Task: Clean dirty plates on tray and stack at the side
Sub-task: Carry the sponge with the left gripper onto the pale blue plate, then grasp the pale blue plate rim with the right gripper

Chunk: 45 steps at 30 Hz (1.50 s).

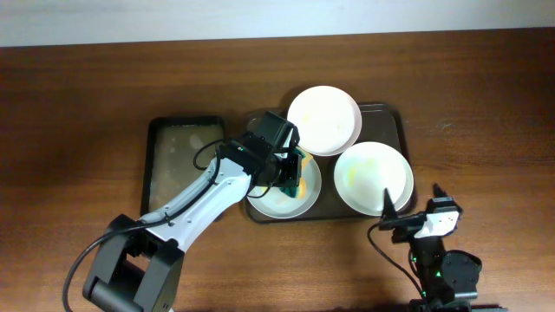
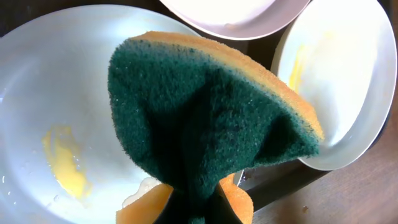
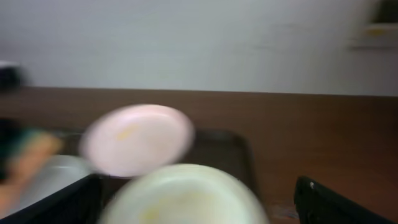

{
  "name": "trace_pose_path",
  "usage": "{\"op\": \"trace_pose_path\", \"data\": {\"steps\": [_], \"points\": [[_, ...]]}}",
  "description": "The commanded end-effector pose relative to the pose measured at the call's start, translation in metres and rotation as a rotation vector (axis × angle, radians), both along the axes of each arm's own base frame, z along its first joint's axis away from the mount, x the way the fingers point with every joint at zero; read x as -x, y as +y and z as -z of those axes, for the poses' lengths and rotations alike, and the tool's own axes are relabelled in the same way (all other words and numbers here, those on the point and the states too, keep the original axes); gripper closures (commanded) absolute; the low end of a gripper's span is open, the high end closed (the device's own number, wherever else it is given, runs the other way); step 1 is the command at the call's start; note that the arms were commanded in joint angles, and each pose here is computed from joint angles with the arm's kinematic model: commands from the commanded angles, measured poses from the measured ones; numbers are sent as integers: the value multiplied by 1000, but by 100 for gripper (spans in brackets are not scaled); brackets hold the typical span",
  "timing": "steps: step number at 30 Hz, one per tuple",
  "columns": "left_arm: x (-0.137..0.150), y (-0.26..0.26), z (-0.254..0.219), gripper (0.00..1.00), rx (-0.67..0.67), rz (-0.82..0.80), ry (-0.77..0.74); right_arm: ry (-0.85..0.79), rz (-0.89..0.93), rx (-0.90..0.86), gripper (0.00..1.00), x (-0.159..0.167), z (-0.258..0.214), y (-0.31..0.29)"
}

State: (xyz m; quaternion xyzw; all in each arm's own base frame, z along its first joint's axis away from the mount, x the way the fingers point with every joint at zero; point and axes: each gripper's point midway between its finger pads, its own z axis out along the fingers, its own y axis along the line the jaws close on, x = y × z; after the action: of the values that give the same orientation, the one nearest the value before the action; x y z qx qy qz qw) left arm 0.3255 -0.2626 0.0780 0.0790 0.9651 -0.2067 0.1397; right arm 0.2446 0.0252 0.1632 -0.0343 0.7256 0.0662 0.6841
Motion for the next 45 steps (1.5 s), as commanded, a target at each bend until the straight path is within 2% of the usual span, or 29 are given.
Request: {"op": "trace_pose_path", "data": {"steps": [1,4,7,9,12,15,18,21,22,25,30,31,32,35,36,38,40,45], "points": [[0,-1,3,100,-6,-6,3,38,-312,-172,2,16,-1,52],[0,-1,5,100,-8,-7,6,2,-337,-217,2,18,-14,56],[0,-1,5,100,-8,-7,6,-175,-363,-280,2,23,-63,55],[0,0,5,100,-10,-7,8,-269,-321,-311,2,28,-96,46],[1,1,6,100,-17,-9,11,-277,-217,-332,2,28,-124,29],[-1,8,9,100,-55,-27,-1,-169,-160,-339,2,25,-133,23],[-4,14,10,100,-87,-44,-14,19,-138,-291,2,12,-134,25],[-6,21,12,100,-103,-137,6,274,-111,-226,2,-7,-125,24],[-6,27,14,100,-118,-186,17,419,-103,-199,1,-16,-119,25],[-6,28,14,100,-122,-190,16,631,-90,-213,2,-33,-113,26],[-5,28,14,100,-126,-190,21,845,-256,-310,1,-62,-103,58],[-5,28,14,100,-126,-191,21,881,-294,-336,8,-65,-96,65],[-5,28,14,100,-126,-191,21,912,-327,-358,20,-69,-89,71],[-5,28,14,100,-126,-191,21,1043,-323,-378,76,-83,-50,76],[-5,29,14,100,-127,-192,22,1093,-327,-379,79,-88,-33,81],[-5,29,14,100,-127,-193,22,1125,-350,-357,71,-93,-18,88],[-6,29,14,100,-126,-194,21,1149,-397,-302,69,-99,1,100],[-4,31,15,100,-132,-195,29,1254,-355,-187,67,-112,64,116]]}}
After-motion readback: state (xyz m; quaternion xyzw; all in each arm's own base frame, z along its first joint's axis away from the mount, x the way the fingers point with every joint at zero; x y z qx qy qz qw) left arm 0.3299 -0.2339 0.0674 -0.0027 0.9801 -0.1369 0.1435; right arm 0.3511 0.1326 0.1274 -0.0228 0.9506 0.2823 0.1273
